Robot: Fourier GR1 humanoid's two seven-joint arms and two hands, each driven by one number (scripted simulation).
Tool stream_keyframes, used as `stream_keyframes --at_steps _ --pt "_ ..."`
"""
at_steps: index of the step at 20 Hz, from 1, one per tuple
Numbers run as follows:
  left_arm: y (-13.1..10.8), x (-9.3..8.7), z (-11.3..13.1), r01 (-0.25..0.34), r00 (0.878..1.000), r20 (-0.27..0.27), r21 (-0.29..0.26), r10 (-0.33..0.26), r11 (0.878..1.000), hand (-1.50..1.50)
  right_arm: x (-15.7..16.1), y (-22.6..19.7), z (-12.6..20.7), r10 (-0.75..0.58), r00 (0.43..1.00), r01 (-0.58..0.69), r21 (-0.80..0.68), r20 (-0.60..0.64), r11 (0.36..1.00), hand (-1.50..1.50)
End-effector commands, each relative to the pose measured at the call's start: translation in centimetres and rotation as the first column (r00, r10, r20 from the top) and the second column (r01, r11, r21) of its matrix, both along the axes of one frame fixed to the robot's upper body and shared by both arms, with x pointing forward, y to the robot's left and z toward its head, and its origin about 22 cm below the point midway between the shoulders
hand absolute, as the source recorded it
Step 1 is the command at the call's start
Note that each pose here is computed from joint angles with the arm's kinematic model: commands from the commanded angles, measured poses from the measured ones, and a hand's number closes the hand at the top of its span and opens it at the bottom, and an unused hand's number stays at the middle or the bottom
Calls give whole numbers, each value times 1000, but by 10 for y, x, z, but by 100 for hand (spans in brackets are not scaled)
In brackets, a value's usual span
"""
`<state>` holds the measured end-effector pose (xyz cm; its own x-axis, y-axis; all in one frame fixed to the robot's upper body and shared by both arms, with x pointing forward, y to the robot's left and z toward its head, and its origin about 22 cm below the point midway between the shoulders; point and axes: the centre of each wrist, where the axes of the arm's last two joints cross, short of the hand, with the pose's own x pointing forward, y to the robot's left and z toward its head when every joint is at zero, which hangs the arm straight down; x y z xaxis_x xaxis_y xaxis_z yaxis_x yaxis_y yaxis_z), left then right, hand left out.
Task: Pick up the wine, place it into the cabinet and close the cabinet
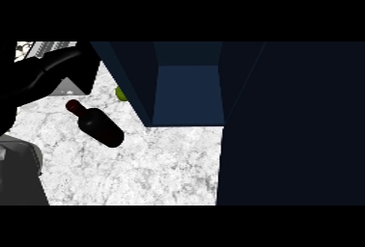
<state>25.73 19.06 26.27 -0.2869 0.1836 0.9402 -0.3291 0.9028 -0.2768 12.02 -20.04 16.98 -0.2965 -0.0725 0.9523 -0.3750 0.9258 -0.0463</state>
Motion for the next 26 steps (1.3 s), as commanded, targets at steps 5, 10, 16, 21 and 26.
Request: stream_keyframes --at_steps 5,10,16,21,26 --pt "42 -6 -15 -90 996 -21 32 91 995 -150 -42 -12 40 21 997 -22 13 80 1000 -150" --pt "59 -17 -16 -95 994 -56 36 97 995 -150 -36 -14 41 28 997 -28 8 70 1000 -150" --pt "80 -24 -30 -152 983 -99 38 155 988 -150 -47 -12 39 25 997 -27 30 67 999 -150" --pt "101 -31 -56 -145 980 -136 35 149 989 -150 -42 -12 41 37 996 -38 15 78 999 -150" --pt "113 -28 -65 -148 978 -147 5 147 989 -150 -31 -6 39 30 997 -33 33 77 999 -150"
